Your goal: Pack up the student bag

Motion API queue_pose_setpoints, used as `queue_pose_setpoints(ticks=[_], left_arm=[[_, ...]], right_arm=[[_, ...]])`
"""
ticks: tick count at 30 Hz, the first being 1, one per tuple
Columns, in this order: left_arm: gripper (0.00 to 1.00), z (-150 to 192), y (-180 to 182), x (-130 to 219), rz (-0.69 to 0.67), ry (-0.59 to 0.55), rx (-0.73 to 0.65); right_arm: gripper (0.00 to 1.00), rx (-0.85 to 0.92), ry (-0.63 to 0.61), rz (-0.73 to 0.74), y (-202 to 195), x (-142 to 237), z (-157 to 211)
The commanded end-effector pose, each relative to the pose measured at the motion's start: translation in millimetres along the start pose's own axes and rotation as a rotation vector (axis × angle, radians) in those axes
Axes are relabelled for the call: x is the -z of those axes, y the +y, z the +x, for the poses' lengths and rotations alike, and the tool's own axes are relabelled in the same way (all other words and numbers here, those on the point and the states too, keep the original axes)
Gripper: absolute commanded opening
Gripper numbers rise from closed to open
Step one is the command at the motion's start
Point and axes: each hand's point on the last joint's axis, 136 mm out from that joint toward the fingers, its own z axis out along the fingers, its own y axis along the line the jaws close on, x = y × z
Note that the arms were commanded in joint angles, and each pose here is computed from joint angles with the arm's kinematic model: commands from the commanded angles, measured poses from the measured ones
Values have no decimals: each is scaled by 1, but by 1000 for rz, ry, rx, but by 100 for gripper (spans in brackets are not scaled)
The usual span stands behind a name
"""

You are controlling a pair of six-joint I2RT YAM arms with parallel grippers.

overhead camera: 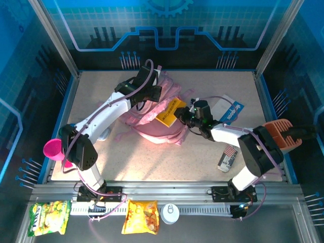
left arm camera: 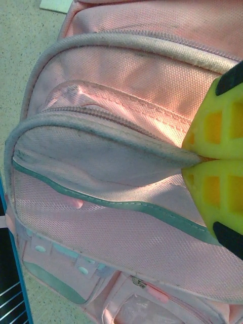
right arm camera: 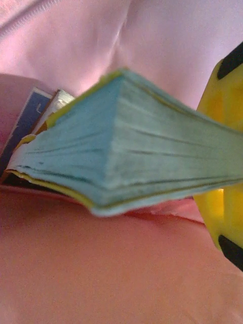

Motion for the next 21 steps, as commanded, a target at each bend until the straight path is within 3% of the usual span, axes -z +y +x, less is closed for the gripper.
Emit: queue_pose_setpoints(ticks=[1, 7, 21], left_arm=[[0, -49, -12, 43, 89, -199, 48], [0, -42, -10, 43, 96, -184, 62], [0, -38, -6, 43, 128, -163, 114]], right_arm=[[1, -61, -35, -100, 23, -23, -4], [4, -159, -30, -23, -5, -53, 7], [1, -138, -79, -1, 8, -99, -2]])
